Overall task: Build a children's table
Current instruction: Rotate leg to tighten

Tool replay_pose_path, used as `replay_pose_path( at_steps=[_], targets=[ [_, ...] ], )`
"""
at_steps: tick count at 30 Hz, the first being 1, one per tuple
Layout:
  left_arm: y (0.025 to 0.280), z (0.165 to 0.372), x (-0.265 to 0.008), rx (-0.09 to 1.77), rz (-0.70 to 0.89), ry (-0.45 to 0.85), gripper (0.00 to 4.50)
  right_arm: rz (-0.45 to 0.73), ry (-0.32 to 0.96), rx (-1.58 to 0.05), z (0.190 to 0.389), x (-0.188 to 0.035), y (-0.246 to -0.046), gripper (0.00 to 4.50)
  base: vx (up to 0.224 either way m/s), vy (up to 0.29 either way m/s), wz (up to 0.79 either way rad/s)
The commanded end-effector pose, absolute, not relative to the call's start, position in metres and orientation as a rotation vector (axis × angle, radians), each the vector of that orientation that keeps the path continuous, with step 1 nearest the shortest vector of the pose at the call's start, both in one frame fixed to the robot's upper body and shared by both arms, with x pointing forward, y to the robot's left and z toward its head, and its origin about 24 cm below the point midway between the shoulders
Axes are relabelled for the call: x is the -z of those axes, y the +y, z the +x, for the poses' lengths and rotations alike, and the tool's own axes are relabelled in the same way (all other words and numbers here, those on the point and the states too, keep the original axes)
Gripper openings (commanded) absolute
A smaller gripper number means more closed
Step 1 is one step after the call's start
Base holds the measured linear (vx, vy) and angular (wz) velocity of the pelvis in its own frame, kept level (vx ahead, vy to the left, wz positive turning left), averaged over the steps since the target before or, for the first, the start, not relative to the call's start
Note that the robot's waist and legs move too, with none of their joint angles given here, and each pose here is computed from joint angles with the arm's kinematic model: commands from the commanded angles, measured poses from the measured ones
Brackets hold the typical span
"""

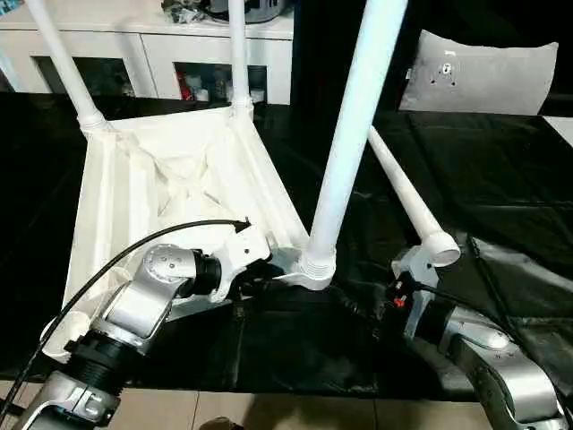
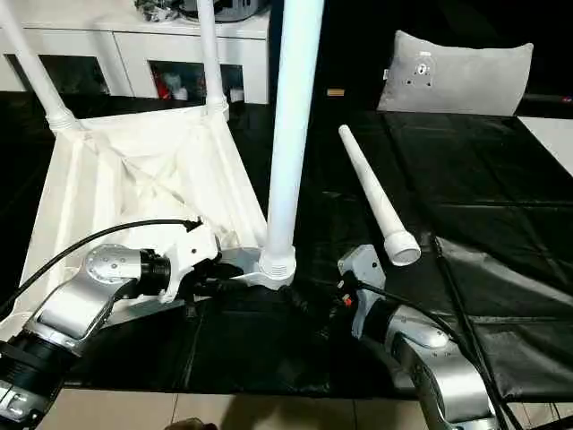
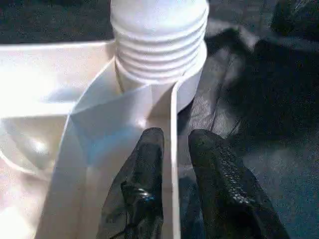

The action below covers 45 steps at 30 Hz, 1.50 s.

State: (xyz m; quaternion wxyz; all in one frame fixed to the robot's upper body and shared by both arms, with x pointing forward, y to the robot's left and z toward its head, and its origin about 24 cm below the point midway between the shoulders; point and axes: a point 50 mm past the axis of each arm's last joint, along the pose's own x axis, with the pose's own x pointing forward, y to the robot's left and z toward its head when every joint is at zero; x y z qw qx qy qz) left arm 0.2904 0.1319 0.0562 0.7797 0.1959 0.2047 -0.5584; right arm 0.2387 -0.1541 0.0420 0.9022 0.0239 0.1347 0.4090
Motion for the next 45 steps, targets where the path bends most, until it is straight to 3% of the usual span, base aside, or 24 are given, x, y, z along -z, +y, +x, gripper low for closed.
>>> replay_pose_path(
  at_steps=[1,9,16,23,28,33,40,45],
  targets=[
    [0.134,0.292,-0.056,1.193,0.464,0.453,0.73,0.036,0.261,-0.856,0.238,-0.046,-0.152,4.5,0.0,0.0,0.0],
    [0.135,0.296,-0.056,1.166,0.447,0.443,0.08,0.038,0.254,-0.865,0.24,-0.047,-0.15,4.5,0.0,0.0,0.0],
    [0.136,0.289,-0.046,1.246,0.561,0.488,0.08,-0.004,0.254,-0.885,0.244,-0.049,-0.153,4.5,0.0,0.0,0.0],
    [0.129,0.281,-0.052,1.4,0.552,0.449,0.08,-0.065,0.242,-0.942,0.256,-0.056,-0.156,4.5,0.0,0.0,0.0],
    [0.125,0.275,-0.057,1.574,0.604,0.444,0.08,-0.141,0.249,-1.189,0.259,-0.065,-0.151,4.5,0.0,0.0,0.0],
    [0.125,0.277,-0.059,1.623,0.659,0.439,0.08,-0.206,0.283,-1.303,0.259,-0.063,-0.148,4.5,0.0,0.0,0.0],
    [0.124,0.278,-0.062,1.677,0.711,0.447,0.0,-0.221,0.294,-1.362,0.267,-0.062,-0.143,3.7,0.0,0.0,0.0],
    [0.126,0.28,-0.061,1.683,0.731,0.449,0.0,-0.216,0.323,-1.41,0.266,-0.061,-0.142,3.38,0.0,0.0,0.0]
  ],
)
